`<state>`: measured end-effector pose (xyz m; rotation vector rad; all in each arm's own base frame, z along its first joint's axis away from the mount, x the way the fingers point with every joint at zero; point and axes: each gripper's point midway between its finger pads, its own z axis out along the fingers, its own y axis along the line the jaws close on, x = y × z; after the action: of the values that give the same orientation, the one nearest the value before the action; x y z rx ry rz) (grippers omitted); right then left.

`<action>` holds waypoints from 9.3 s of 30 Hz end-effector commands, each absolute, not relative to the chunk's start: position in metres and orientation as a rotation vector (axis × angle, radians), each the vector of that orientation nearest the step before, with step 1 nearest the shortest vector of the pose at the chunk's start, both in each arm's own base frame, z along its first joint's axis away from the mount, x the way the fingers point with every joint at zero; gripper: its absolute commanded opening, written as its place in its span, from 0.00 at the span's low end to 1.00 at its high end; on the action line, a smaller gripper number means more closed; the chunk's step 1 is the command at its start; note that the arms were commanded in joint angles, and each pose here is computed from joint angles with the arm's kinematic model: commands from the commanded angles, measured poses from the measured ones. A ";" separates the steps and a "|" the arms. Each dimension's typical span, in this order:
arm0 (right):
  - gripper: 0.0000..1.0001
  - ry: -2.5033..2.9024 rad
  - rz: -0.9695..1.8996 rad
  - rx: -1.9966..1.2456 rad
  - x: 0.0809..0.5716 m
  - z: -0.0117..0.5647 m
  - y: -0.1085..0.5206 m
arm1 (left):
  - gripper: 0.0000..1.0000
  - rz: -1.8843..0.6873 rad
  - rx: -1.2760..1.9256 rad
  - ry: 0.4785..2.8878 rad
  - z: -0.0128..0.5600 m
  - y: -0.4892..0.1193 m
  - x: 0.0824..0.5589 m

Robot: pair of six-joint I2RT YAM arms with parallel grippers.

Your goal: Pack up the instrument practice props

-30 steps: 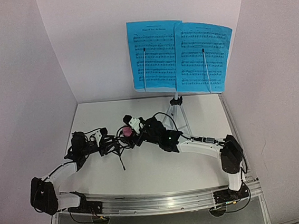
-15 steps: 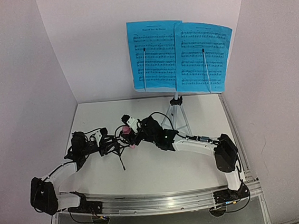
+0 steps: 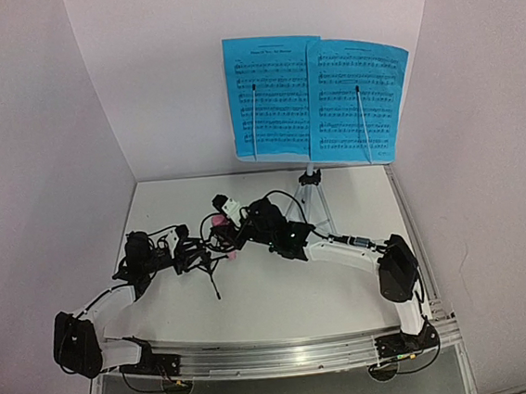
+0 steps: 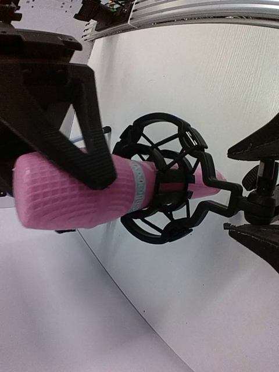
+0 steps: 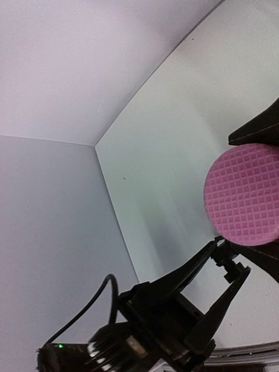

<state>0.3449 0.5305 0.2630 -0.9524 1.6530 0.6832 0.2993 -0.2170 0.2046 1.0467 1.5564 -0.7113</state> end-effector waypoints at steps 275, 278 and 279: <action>0.75 1.391 0.748 -0.271 0.348 0.630 0.056 | 0.53 -0.742 0.658 1.054 0.560 -0.390 0.335; 0.73 1.397 0.755 -0.270 0.354 0.628 0.055 | 0.52 -0.735 0.700 0.932 0.574 -0.398 0.312; 0.73 1.397 0.752 -0.271 0.356 0.628 0.055 | 0.52 -0.752 0.710 0.908 0.578 -0.402 0.305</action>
<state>0.3491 0.0536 0.6234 -0.2585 1.4124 0.7402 0.3418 -0.4003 0.5313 0.6918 1.1185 -0.7539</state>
